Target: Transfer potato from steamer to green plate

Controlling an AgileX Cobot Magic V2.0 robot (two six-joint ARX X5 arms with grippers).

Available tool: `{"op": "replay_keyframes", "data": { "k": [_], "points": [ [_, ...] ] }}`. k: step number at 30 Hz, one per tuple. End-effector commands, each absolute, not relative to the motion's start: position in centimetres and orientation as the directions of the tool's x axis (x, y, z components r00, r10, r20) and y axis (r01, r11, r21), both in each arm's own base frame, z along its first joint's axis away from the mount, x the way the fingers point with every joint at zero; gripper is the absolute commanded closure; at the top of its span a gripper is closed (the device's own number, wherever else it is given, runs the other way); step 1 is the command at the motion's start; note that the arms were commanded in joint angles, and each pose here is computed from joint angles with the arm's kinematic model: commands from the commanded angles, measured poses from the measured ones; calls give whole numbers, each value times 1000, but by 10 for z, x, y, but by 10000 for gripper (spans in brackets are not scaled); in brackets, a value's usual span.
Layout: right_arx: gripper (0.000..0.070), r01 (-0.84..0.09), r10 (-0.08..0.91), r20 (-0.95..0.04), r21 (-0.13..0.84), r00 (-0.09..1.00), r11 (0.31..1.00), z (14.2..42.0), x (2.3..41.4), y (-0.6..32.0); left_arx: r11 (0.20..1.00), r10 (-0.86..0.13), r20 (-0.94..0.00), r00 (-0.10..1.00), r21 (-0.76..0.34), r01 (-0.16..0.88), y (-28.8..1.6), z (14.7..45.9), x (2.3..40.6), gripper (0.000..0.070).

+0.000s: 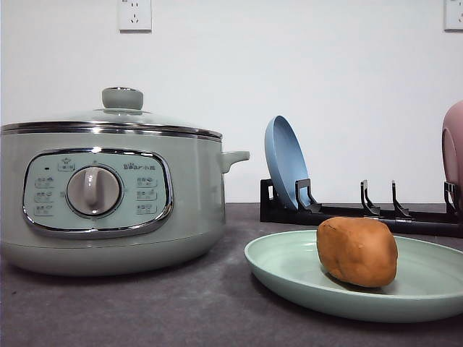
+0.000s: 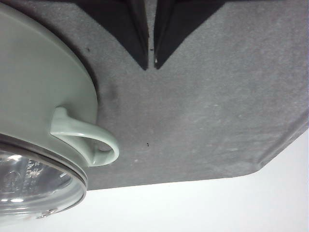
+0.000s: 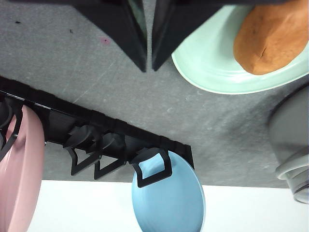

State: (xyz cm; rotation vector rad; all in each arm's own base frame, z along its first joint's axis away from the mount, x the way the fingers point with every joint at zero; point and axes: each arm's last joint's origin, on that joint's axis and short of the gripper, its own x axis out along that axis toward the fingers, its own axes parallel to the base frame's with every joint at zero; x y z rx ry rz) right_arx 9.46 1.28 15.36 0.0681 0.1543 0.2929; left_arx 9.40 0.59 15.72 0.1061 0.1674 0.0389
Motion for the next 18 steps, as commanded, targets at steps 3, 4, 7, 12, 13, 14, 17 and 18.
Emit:
{"op": "replay_keyframes", "data": {
  "k": [3,4,7,12,13,14,17,18],
  "points": [
    [696,-282,294,-144,97,945,954,152,95,13,994,52,-191,980,106,-32,6,151,94,677],
    [696,-282,294,-144,97,945,954,152,95,13,994,52,-191,980,106,-32,6,151,94,677],
    [696,-282,294,-144,97,945,954,152,95,13,994,52,-191,980,106,-33,6,151,94,677],
    [696,-282,294,-144,97,945,954,152,95,13,994,52,-191,980,106,-32,6,151,94,677],
    [696,-282,294,-144,97,945,954,152,95,13,994,52,-191,980,106,-32,6,151,94,677],
    [696,-282,294,-144,97,945,954,152,95,13,994,52,-191,980,106,-33,6,151,94,677],
    [696,-282,294,-144,97,945,954,152,95,13,994,52,-191,980,106,-32,6,151,94,677],
    [696,-282,294,-144,97,945,954,152,95,13,994,52,-191,980,106,-32,6,151,94,677]
  ]
}}
